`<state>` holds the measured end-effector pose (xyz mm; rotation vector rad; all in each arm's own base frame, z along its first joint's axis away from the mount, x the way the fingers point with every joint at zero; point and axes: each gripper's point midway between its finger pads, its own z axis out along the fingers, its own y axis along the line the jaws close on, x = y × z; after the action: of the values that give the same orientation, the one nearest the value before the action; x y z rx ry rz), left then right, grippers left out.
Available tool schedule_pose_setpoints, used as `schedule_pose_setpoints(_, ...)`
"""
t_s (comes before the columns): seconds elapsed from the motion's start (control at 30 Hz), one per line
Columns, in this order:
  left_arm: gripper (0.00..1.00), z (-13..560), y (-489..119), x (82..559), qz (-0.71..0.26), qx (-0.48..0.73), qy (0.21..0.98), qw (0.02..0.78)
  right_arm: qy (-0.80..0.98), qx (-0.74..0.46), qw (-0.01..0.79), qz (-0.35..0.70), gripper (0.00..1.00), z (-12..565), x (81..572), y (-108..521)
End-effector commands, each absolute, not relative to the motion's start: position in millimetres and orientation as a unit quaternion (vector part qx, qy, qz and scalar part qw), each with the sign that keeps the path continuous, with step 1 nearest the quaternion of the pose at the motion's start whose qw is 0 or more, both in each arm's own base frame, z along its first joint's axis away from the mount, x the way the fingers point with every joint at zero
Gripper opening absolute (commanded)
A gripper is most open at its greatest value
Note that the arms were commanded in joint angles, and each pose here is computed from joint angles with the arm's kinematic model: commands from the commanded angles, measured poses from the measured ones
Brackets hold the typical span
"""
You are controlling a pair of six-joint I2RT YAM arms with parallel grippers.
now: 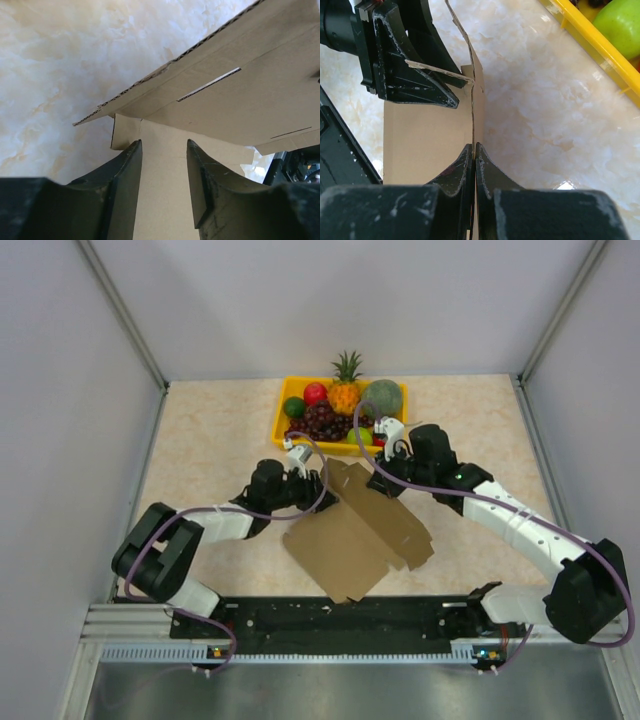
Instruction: Fold the paper box
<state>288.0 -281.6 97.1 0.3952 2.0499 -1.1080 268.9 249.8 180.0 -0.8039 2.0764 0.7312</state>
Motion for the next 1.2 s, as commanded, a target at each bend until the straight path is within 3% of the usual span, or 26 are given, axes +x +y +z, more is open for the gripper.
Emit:
schedule_pose_setpoints(0.0,0.47,116,-285,294,-0.439,0.164,0.780,0.414,0.805,-0.324,0.395,0.302,0.00,193,268,260)
schedule_pose_setpoints(0.23,0.58,131,-249,299,-0.384,0.132,0.792,0.456,0.817,-0.325,0.392,0.271,0.00,182,268,255)
schedule_pose_setpoints(0.4,0.54,136,-222,303,-0.354,0.088,0.798,0.480,0.842,-0.323,0.406,0.147,0.00,165,276,250)
schedule_pose_setpoints(0.57,0.49,136,-219,306,-0.355,0.079,0.795,0.486,0.845,-0.349,0.394,0.091,0.00,146,275,257)
schedule_pose_setpoints(0.7,0.43,132,-234,294,-0.396,0.120,0.782,0.467,0.847,-0.357,0.385,0.082,0.00,135,276,263)
schedule_pose_setpoints(0.77,0.53,143,-243,287,-0.427,0.145,0.754,0.477,0.847,-0.357,0.384,0.080,0.00,133,277,263)
schedule_pose_setpoints(0.9,0.58,170,-256,273,-0.450,0.197,0.700,0.519,0.844,-0.362,0.385,0.092,0.00,136,274,267)
schedule_pose_setpoints(1.17,0.59,199,-265,282,-0.348,0.257,0.647,0.628,0.840,-0.368,0.378,0.127,0.00,134,268,278)
